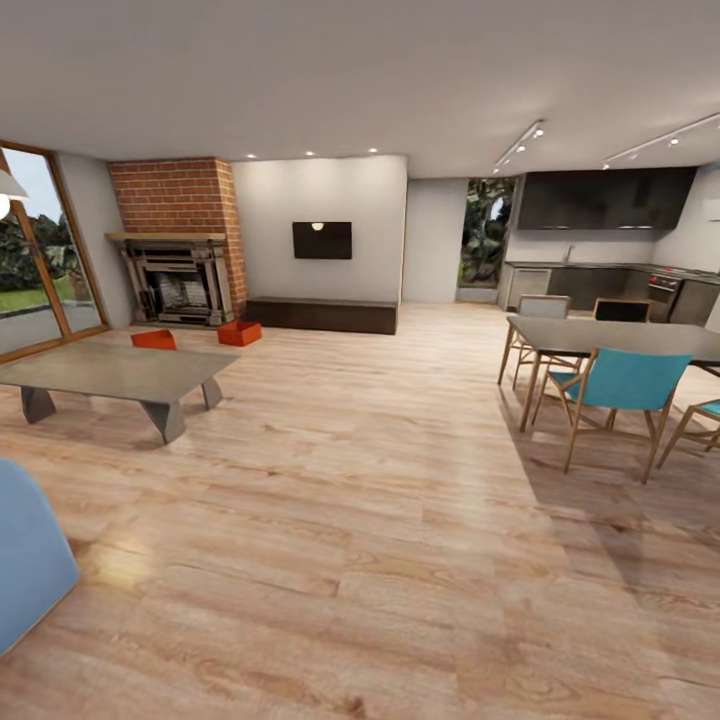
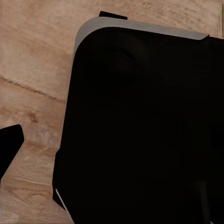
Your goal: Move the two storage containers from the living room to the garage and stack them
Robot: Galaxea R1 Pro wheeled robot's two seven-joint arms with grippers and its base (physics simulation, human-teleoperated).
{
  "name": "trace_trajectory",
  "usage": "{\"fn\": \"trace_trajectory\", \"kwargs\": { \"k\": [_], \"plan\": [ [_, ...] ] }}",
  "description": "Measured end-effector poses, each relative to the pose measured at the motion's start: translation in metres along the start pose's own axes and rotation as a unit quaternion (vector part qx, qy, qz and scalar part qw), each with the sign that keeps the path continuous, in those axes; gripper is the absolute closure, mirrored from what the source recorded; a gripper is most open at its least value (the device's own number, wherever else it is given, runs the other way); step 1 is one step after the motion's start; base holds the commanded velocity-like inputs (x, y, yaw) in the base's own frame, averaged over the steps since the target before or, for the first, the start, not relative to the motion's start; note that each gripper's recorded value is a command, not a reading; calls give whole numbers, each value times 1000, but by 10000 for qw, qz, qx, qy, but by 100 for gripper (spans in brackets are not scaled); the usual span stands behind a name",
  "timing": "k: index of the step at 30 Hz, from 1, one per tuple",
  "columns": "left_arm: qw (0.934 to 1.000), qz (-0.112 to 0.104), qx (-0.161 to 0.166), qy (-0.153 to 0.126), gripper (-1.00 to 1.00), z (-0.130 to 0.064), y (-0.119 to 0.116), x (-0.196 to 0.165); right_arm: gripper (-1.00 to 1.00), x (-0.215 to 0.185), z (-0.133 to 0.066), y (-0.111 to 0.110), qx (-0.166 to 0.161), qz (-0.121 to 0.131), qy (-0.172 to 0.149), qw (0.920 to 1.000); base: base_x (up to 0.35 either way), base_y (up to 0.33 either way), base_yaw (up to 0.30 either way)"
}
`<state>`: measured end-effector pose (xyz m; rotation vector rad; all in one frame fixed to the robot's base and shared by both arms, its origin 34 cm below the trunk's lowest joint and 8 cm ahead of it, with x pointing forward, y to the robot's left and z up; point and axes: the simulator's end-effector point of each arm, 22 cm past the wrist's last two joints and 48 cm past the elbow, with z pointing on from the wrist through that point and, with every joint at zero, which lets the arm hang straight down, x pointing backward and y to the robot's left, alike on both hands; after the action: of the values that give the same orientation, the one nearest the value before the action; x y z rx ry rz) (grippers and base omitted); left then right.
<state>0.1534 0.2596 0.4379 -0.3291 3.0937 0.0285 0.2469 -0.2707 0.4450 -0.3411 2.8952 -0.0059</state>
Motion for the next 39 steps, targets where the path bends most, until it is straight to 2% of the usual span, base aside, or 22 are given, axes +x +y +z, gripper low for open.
{"fn": "trace_trajectory", "kwargs": {
  "k": [39],
  "plan": [
    [10000,-1,0,9,-100,0,0,1,-100,0,0,0,1,0,0,10000,322,0,0]
  ]
}}
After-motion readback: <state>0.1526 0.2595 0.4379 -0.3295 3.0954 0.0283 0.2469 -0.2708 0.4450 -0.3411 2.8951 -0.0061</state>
